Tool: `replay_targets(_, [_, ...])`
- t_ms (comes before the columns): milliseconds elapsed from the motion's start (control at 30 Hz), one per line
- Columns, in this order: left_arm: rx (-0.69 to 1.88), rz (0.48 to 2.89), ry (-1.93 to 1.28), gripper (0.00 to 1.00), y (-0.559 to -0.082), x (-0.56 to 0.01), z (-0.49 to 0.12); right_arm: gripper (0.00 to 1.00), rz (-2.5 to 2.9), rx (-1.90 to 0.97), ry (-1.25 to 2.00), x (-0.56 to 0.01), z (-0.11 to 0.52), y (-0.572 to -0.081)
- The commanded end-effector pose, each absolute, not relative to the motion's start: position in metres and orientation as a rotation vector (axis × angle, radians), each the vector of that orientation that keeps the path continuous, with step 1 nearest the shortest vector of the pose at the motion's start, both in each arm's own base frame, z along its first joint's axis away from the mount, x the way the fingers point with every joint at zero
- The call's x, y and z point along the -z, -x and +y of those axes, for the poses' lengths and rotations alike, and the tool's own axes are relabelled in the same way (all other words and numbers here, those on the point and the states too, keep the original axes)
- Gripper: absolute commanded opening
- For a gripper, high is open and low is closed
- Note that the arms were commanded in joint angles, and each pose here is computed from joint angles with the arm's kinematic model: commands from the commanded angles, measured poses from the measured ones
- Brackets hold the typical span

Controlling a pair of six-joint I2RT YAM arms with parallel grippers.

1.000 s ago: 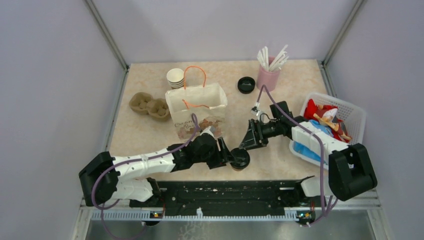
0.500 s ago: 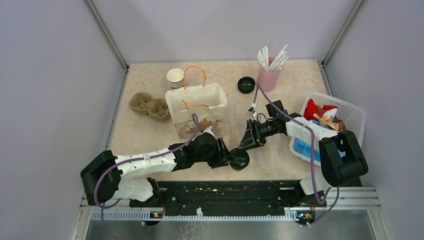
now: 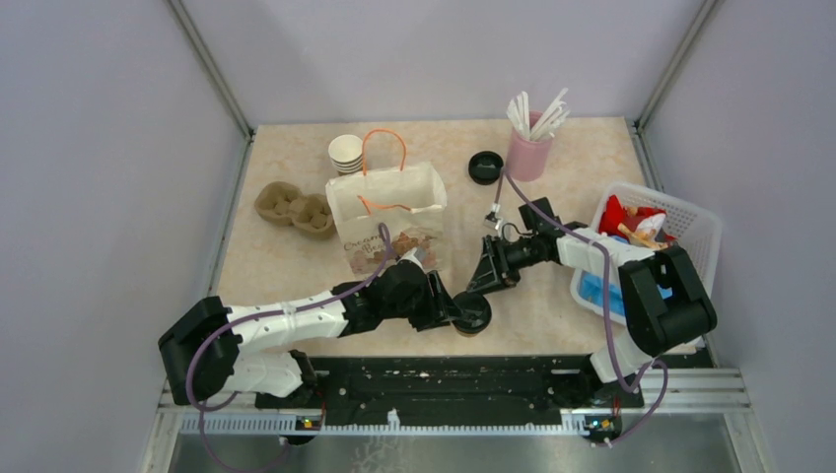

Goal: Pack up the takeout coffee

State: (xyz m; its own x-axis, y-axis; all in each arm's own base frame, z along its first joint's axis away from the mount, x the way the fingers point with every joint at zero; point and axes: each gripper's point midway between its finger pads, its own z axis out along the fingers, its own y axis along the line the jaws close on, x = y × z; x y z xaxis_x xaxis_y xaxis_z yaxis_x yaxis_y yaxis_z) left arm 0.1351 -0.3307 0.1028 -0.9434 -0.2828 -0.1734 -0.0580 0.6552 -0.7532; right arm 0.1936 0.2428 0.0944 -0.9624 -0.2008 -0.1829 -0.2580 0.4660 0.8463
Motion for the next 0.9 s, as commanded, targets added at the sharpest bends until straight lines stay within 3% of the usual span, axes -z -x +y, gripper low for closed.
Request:
replay_targets(0, [1.112, 2.623, 0.277, 0.54, -0.136, -0.087, -0.323, 0.53, 2.568, -1.52, 0.495, -0.1, 0.252, -0.205])
replay_targets(433, [1.042, 2.685, 0.322, 0.51, -0.13, -0.066, -0.307, 0.48, 2.712, -1.245, 0.204, -0.037, 0.226, -0.196])
replay_targets(567, [1.061, 2.689, 0.313, 0.5, -0.128, -0.065, -0.308, 0.49, 2.658, -1.227, 0.2, -0.045, 0.224, -0.197])
replay_targets(633, [1.069, 2.693, 0.296, 0.5, -0.127, -0.066, -0.311, 0.54, 2.607, -1.261, 0.213, -0.072, 0.231, -0.207])
replay_targets(733, [1.071, 2.694, 0.272, 0.5, -0.128, -0.069, -0.314, 0.7, 2.599, -1.188, 0.196, -0.11, 0.227, -0.216])
replay_targets(800, [1.063, 2.692, 0.264, 0.5, -0.13, -0.07, -0.314, 0.82, 2.643, -1.138, 0.159, -0.119, 0.214, -0.205])
replay_targets(867, [1.058, 2.691, 0.257, 0.5, -0.13, -0.071, -0.314, 0.85, 2.684, -1.185, 0.163, -0.118, 0.206, -0.184])
